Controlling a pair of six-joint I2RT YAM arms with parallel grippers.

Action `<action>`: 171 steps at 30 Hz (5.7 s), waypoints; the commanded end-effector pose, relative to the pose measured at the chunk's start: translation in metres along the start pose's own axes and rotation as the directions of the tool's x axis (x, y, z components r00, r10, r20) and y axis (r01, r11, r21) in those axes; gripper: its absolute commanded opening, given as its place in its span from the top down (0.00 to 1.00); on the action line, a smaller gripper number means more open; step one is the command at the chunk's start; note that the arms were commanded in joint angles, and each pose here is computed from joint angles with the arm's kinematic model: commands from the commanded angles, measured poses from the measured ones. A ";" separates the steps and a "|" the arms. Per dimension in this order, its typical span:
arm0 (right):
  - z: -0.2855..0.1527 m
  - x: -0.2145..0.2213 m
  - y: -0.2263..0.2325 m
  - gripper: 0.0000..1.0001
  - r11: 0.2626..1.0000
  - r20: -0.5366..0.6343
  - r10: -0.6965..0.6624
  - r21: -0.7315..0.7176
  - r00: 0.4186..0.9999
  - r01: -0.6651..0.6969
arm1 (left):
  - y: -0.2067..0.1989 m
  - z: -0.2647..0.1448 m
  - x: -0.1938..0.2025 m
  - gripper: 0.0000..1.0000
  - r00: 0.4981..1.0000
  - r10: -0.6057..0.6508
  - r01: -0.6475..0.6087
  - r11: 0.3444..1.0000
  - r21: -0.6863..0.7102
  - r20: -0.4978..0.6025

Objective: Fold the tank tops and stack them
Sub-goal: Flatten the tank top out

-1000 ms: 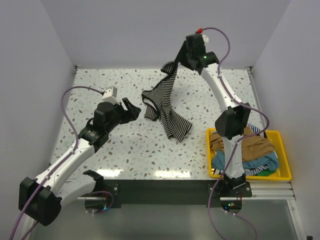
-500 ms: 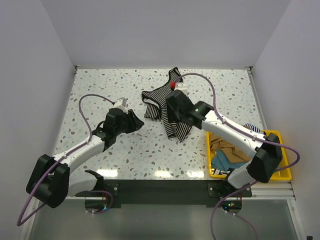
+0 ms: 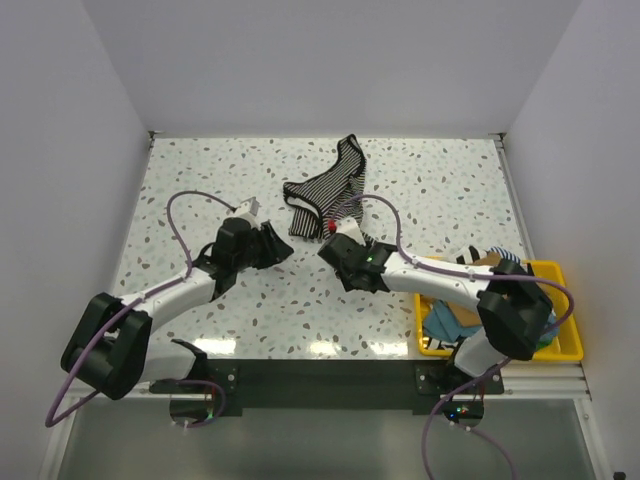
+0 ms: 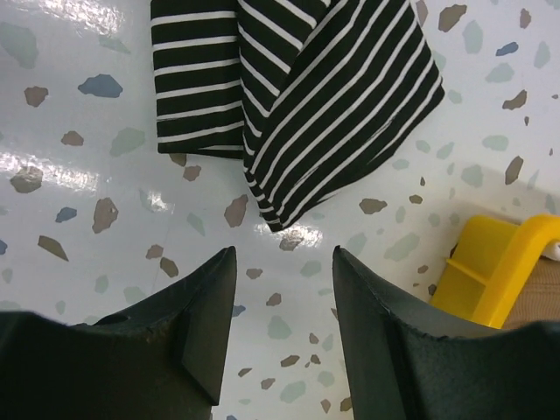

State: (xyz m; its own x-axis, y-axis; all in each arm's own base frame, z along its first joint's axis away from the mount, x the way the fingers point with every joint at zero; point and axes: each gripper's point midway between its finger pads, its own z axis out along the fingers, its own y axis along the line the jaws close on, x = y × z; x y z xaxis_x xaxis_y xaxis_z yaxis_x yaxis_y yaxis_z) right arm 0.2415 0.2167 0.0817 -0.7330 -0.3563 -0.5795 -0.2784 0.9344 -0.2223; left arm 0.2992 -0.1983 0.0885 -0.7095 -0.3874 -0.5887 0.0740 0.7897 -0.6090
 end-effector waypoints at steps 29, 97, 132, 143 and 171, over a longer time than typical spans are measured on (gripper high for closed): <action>-0.065 -0.171 0.027 1.00 0.998 0.176 0.060 -0.034 0.982 -0.055 | 0.000 0.058 -0.040 0.50 0.994 -0.039 0.044 0.998 -0.047 0.102; 0.055 -0.078 -0.170 1.00 0.854 -0.020 0.444 0.312 0.896 -0.417 | 0.046 0.068 -0.015 0.60 0.992 -0.127 0.129 0.946 -0.297 0.026; -0.065 -0.182 -0.136 1.00 0.765 0.103 0.608 -0.342 0.787 -0.546 | -0.043 -0.085 -0.179 1.00 0.905 0.093 0.039 0.953 -0.300 0.414; -0.294 -0.262 -0.164 1.00 0.635 0.353 0.734 -0.659 0.580 -0.403 | -0.178 -0.297 -0.287 1.00 0.666 0.051 -0.080 0.997 0.004 0.744; -0.230 -0.429 -0.174 1.00 0.451 0.307 0.841 -0.852 0.445 -0.265 | -0.223 -0.229 -0.460 1.00 0.588 0.114 -0.314 0.944 0.096 0.801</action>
State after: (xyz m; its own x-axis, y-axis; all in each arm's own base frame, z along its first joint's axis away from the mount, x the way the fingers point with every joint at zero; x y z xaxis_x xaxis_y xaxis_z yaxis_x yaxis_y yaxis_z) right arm 0.5196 0.2176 0.4296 -0.5168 0.5787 -0.6308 -0.2272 0.6177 0.7529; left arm 0.5140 -0.0953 0.5069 -0.0469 -0.5312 -0.8459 0.1670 0.8308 -0.5310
